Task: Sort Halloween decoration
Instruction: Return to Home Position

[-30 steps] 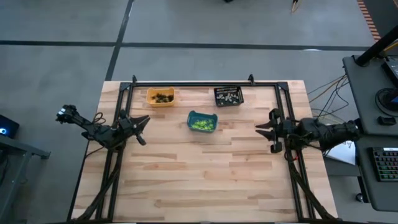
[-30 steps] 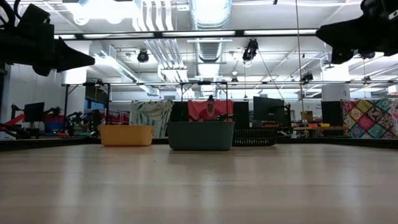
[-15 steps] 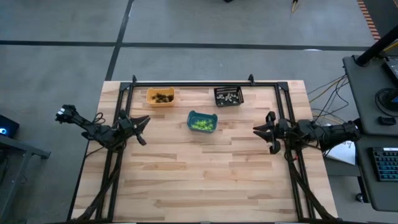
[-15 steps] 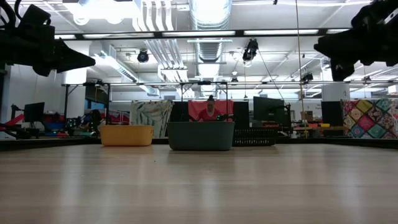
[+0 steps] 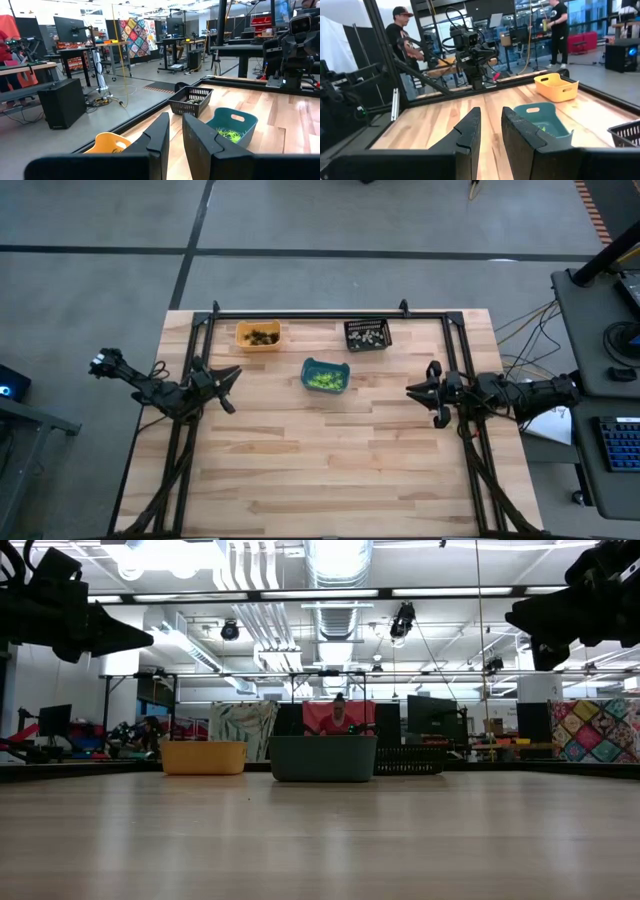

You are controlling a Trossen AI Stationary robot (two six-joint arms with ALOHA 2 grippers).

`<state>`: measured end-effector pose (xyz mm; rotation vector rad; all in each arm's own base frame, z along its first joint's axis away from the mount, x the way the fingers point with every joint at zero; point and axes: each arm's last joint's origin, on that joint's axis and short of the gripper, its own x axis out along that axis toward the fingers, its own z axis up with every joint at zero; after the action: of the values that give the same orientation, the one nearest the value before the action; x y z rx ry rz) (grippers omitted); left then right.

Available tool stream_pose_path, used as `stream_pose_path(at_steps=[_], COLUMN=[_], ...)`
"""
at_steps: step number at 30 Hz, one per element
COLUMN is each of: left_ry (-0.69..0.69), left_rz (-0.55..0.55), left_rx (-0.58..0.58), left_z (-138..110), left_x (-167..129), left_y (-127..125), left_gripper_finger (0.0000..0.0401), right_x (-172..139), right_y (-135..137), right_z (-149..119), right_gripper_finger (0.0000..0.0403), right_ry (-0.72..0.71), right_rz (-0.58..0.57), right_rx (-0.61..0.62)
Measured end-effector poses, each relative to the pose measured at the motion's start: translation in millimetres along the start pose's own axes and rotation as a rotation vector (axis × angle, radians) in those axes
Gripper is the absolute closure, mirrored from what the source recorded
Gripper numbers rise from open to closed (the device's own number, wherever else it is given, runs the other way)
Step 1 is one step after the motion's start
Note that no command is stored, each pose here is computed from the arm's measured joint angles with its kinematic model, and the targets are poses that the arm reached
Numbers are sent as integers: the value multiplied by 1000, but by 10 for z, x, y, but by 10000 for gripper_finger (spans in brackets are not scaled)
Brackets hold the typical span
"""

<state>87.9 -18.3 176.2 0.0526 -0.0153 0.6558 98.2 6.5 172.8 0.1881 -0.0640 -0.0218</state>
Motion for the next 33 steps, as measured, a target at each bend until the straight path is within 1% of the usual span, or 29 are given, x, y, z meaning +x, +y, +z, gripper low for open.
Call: stream_pose_path(at_steps=[4,33], left_ry=[0,0], left_rz=[0,0], left_rx=[0,0], left_z=[0,0], left_x=[0,0], left_y=[0,0], left_gripper_finger=[366,366], right_x=[0,0], right_y=[0,0], right_z=[0,-1], right_gripper_finger=[335,335], right_ry=[0,0], right_rz=[0,0], right_rx=[-18,-17])
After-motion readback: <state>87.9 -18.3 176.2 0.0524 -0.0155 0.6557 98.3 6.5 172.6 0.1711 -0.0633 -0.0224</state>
